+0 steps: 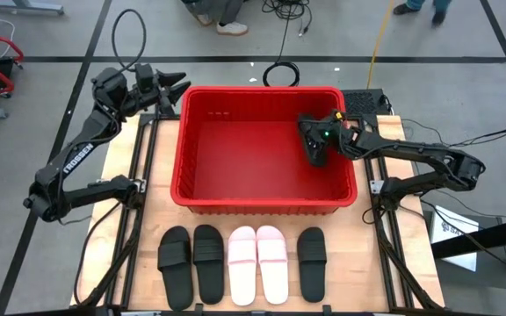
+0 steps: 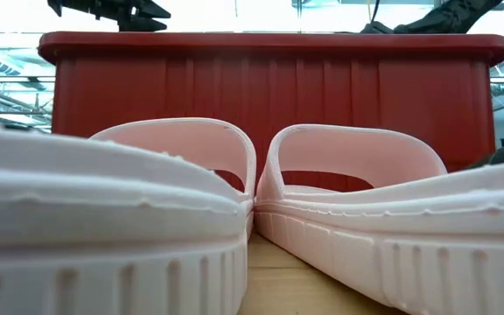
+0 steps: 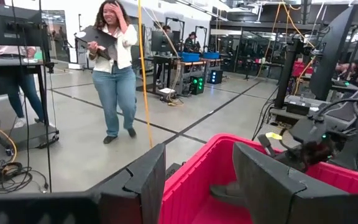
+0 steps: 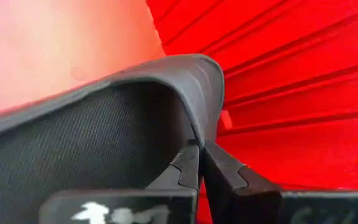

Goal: Pick and place slides into bin
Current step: Put the black slide into the bin, then put the right black slide into the bin

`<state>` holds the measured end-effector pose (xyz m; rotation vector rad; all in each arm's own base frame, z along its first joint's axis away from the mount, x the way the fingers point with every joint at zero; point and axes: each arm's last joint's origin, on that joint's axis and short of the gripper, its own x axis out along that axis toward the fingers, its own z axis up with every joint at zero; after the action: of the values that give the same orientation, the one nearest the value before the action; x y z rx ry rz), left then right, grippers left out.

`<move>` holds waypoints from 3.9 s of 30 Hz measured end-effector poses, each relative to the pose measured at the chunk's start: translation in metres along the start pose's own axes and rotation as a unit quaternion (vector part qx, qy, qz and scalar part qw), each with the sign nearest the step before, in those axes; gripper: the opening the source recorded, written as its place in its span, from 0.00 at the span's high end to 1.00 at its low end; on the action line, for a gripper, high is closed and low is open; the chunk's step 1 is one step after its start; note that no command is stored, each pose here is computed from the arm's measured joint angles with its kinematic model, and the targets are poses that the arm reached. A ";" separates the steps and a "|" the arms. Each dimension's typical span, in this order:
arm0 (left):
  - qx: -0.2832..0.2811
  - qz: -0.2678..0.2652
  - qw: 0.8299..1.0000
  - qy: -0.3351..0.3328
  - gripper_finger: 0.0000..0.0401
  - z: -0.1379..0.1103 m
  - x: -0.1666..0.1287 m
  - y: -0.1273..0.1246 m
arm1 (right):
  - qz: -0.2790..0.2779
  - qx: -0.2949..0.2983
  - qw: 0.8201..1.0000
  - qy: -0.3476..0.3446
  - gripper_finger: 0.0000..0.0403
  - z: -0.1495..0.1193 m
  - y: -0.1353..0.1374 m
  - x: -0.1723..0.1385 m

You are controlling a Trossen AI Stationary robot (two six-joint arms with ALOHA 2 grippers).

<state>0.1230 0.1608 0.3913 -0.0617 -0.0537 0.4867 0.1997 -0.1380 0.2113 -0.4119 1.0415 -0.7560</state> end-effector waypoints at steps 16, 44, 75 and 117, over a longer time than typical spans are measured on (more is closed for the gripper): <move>-0.007 0.000 1.000 -0.001 0.54 0.000 0.000 0.000 | 0.005 -0.043 0.998 0.049 0.98 -0.009 0.014 0.030; -0.004 -0.003 1.000 -0.007 0.54 0.002 0.000 0.000 | -0.031 -0.052 0.994 0.086 1.00 -0.002 0.028 0.012; -0.005 -0.028 1.000 -0.007 0.54 0.002 0.000 -0.002 | -0.006 -0.082 0.990 0.118 0.83 -0.011 0.025 0.030; 0.000 -0.025 1.000 0.012 0.54 -0.002 0.000 -0.002 | -0.078 0.042 0.978 -0.186 0.60 0.027 -0.007 -0.079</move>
<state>0.1235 0.1591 0.3894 -0.0663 -0.0326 0.4359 0.1983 -0.0861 0.2769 -0.5427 0.6284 -0.8218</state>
